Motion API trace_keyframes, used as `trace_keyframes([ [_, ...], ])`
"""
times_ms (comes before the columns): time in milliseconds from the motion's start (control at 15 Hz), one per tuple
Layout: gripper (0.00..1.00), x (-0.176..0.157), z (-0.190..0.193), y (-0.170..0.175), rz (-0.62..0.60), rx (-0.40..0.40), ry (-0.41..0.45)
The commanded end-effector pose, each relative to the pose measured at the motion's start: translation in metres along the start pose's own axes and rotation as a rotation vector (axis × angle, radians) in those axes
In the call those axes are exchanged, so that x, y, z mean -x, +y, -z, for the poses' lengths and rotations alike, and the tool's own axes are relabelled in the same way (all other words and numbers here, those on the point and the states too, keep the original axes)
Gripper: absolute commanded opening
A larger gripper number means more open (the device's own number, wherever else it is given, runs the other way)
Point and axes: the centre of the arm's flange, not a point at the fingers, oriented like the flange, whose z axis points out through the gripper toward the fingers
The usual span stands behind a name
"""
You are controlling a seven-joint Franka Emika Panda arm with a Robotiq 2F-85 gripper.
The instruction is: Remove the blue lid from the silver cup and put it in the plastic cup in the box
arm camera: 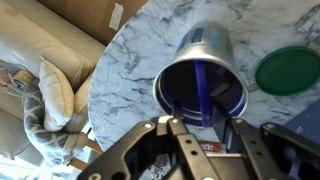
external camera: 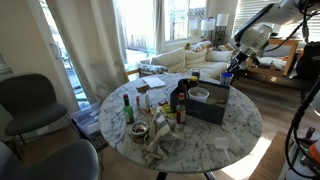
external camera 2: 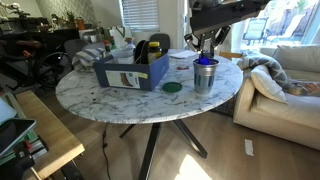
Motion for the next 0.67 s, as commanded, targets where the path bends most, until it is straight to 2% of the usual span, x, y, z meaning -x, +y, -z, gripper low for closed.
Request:
trace_keyframes([
  [0,0.06,-0.001,-0.012,0.002,0.005,0.001,0.023],
  [133,0.0,-0.003,-0.01,0.002,0.001,0.002,0.028],
  [333,0.02,-0.007,0.007,0.008,-0.025,0.029,0.043],
  [600,0.02,-0.022,0.066,0.024,-0.059,0.094,0.114],
])
